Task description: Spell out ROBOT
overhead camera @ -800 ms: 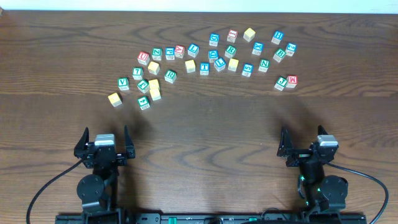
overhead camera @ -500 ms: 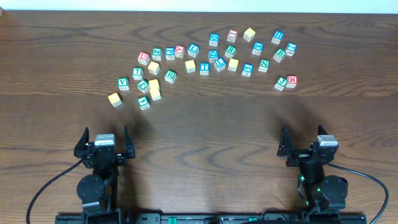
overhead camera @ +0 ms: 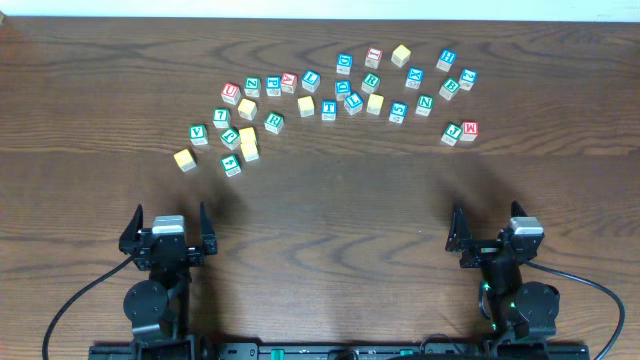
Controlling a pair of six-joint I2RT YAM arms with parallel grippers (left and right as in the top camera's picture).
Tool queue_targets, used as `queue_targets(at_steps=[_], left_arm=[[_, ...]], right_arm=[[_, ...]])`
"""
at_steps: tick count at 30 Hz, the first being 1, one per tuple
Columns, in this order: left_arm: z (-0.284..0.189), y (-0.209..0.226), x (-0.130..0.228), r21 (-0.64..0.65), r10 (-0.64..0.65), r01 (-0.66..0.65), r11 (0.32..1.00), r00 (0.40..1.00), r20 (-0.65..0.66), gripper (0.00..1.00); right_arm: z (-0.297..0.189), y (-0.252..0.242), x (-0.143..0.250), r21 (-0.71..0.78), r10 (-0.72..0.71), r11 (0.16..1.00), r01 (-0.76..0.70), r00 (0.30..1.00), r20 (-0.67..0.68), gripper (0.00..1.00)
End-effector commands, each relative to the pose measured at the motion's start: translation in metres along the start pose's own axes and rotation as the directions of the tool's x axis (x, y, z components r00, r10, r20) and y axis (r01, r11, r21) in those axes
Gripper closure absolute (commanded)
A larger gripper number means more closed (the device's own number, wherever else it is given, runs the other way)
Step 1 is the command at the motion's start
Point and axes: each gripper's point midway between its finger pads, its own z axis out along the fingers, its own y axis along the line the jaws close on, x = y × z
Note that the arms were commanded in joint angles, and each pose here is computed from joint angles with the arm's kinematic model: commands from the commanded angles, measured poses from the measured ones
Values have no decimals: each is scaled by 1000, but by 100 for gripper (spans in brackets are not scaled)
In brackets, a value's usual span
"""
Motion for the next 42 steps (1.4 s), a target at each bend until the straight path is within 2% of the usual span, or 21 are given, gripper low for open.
queue_targets(at_steps=[1, 27, 33, 36, 42], left_arm=[[0, -4, 14, 20, 11, -10, 1000, 999, -46, 2], [0, -4, 12, 19, 11, -10, 1000, 999, -39, 2], [1, -2, -2, 12, -74, 73, 997, 997, 18, 2], [0, -2, -11, 21, -73, 72, 997, 997, 26, 2], [5, 1, -34, 30, -74, 75, 997, 997, -22, 2]], right_arm=[[0, -3, 1, 12, -9, 1000, 9, 1000, 1, 1], [0, -3, 1, 12, -9, 1000, 9, 1000, 1, 1], [0, -3, 1, 12, -9, 1000, 9, 1000, 1, 1], [0, -3, 1, 12, -9, 1000, 9, 1000, 1, 1], [0, -3, 1, 11, -9, 1000, 9, 1000, 1, 1]])
